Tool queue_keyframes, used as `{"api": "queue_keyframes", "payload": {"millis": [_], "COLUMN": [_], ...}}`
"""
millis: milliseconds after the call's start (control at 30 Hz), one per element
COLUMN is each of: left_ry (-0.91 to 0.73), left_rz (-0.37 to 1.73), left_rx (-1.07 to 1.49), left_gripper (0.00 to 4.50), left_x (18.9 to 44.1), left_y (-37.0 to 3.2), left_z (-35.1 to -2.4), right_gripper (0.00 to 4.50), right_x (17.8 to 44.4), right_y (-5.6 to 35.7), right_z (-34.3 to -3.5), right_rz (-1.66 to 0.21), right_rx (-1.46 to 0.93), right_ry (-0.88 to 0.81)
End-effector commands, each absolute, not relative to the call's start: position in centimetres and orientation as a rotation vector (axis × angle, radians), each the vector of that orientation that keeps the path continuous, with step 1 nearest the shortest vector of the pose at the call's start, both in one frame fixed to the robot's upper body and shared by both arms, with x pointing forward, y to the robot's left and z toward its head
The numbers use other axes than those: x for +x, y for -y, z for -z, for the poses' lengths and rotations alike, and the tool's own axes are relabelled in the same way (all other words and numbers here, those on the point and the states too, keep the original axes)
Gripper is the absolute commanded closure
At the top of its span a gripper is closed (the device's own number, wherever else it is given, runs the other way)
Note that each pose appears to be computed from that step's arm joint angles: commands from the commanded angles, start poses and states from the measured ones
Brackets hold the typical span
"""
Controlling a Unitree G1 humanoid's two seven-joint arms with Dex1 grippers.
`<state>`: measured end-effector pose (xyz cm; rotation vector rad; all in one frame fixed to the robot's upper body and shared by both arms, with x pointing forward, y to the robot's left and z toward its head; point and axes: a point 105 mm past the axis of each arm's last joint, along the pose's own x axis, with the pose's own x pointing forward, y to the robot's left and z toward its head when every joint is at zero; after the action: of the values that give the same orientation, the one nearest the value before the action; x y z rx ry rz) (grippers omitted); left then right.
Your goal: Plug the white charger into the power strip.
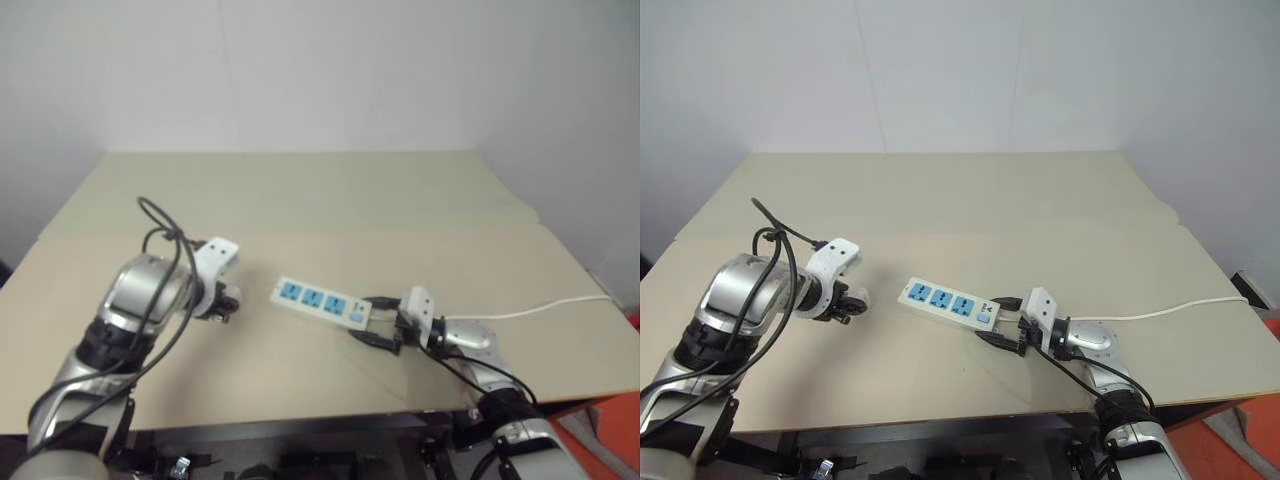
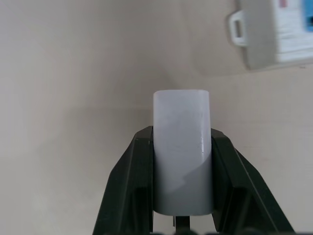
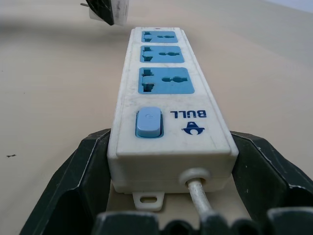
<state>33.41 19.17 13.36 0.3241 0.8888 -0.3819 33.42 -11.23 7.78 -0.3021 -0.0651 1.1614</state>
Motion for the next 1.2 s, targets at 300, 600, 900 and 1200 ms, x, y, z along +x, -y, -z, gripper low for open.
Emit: {"api": "queue_keyframes", "payload": {"millis": [300,600,900,1200], "left_ry": [-0.909,-0.878,-0.855,-1.005], "left_rz": [0.361,0.389,0.407,0.427], "left_rx": [0.346,0.353,0.301,0.32], "left_gripper": [3.07,0.17,0.02,0.02], "left_x": [33.0,33.1,34.5,35.4], "left_y": [-19.4,-19.0,-18.3,-18.1], "left_z": [-11.9,-12.7,-15.8,-15.8], "right_gripper": [1.08,1.08,1.08,1.08], "right_x": [32.7,32.9,33.1,33.4], "right_y": [12.3,12.6,12.5,12.5], "right_z": [-5.4,-5.5,-5.5,-5.3], "right_rz": [-1.152,-1.14,-1.143,-1.126], "right_rx": [-0.318,-0.321,-0.321,-0.313], "right_ry": [-0.049,-0.053,-0.056,-0.056]}}
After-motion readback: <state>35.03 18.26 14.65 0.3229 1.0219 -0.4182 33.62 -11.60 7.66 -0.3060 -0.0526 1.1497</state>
